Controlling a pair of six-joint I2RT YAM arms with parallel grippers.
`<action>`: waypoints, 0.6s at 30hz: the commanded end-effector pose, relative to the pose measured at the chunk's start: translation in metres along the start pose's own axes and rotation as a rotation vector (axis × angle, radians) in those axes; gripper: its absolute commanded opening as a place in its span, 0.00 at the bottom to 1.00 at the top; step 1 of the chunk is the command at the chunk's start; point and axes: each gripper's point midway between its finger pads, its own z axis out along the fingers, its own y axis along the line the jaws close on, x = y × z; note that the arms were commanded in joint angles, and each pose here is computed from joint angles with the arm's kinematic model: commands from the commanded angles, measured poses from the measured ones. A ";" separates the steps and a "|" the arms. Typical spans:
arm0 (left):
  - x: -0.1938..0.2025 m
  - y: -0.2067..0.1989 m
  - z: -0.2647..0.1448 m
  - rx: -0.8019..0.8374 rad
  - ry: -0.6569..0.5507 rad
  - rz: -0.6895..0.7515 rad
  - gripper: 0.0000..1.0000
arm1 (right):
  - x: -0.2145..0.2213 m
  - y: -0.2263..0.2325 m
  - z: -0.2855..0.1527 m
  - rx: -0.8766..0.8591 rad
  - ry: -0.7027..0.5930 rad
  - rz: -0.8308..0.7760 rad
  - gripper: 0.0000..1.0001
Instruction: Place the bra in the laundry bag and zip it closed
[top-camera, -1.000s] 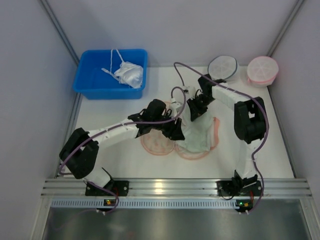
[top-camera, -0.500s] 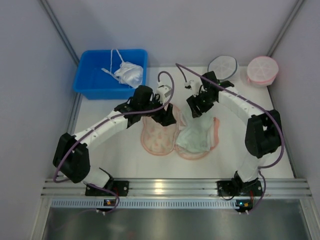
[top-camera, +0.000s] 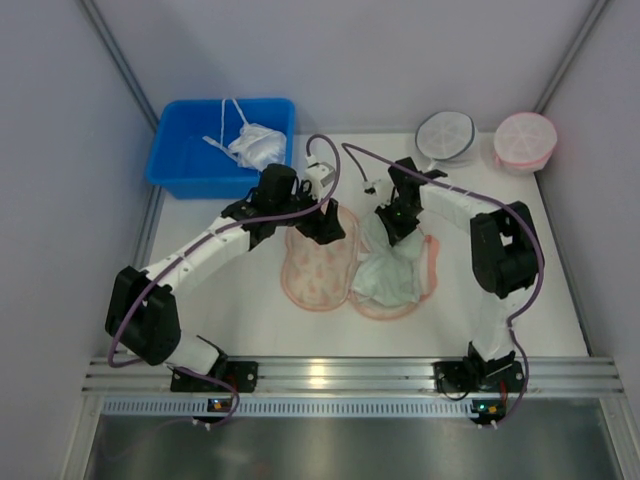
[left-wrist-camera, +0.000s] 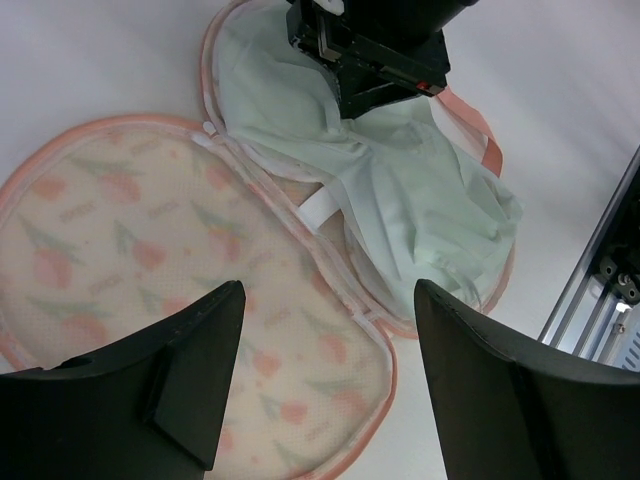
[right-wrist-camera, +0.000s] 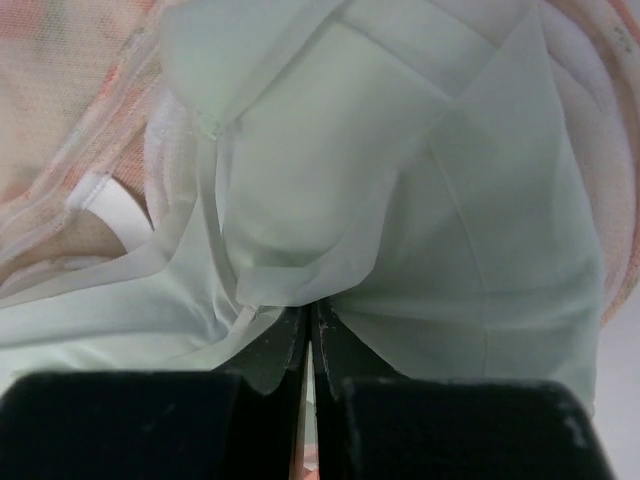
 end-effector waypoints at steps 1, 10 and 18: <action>-0.013 -0.004 -0.008 0.014 -0.043 0.012 0.74 | -0.036 0.023 -0.028 -0.023 -0.120 -0.034 0.00; -0.009 -0.001 -0.010 0.006 -0.043 -0.007 0.74 | -0.024 0.059 -0.019 -0.099 -0.065 -0.026 0.00; 0.004 -0.027 -0.027 0.173 -0.054 0.145 0.72 | -0.032 0.061 -0.029 -0.100 -0.103 -0.042 0.02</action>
